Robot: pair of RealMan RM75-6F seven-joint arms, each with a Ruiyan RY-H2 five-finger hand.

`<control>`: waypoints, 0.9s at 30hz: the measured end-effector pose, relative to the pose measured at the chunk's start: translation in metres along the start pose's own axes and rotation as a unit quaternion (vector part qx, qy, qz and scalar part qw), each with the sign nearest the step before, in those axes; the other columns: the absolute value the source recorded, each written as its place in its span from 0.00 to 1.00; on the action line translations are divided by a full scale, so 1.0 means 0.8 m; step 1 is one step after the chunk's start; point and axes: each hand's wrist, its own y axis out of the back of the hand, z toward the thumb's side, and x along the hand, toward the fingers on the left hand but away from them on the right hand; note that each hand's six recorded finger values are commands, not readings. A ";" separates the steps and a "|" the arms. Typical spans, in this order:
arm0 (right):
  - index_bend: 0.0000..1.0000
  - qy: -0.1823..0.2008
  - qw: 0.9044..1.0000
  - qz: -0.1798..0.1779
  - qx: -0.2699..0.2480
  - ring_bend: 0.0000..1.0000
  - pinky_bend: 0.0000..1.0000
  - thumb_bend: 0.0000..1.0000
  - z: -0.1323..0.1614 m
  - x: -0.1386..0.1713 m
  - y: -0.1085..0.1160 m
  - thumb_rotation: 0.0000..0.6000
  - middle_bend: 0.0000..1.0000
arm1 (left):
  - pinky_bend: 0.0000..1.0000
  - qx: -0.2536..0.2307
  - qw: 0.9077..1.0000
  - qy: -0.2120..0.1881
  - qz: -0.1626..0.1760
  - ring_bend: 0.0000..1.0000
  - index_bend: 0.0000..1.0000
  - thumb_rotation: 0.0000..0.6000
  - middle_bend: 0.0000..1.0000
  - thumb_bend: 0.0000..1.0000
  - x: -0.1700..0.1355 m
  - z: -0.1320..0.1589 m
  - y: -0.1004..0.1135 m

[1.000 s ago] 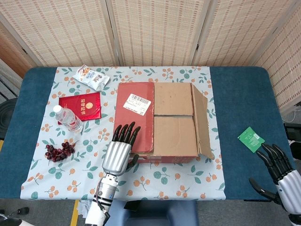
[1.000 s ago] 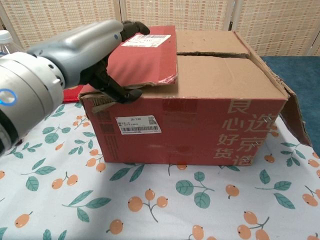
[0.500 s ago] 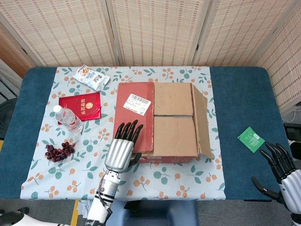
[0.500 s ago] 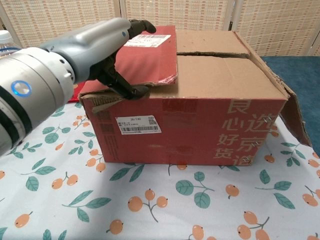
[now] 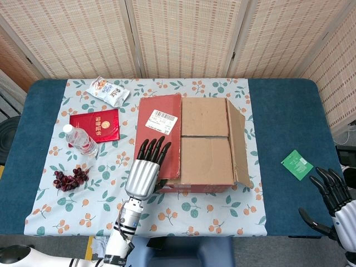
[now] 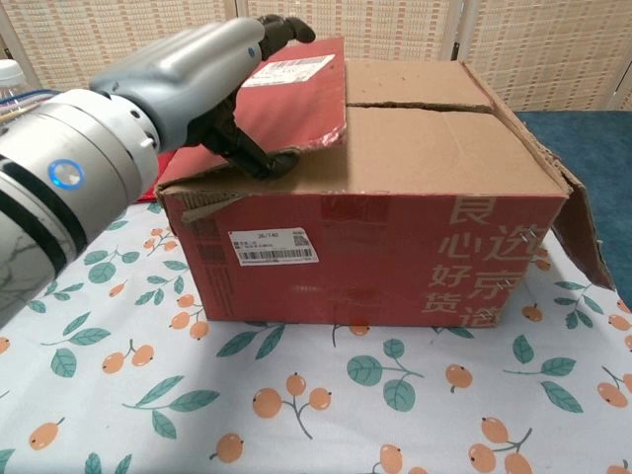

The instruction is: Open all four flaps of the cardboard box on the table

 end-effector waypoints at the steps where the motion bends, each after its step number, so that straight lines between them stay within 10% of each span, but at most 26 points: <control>1: 0.00 0.000 1.000 0.000 0.000 0.00 0.00 0.37 0.000 0.000 0.000 1.00 0.00 | 0.00 0.002 1.000 -0.002 0.007 0.00 0.00 1.00 0.00 0.38 -0.001 0.001 0.002; 13: 0.00 0.000 1.000 0.000 -0.001 0.00 0.00 0.37 0.002 0.000 -0.004 1.00 0.00 | 0.00 0.115 0.984 -0.018 0.136 0.00 0.00 1.00 0.00 0.38 -0.016 -0.003 0.042; 27: 0.00 0.000 1.000 0.025 0.008 0.00 0.00 0.37 0.010 -0.002 -0.024 1.00 0.00 | 0.00 0.295 0.910 0.018 0.290 0.00 0.00 1.00 0.00 0.38 -0.047 -0.068 0.102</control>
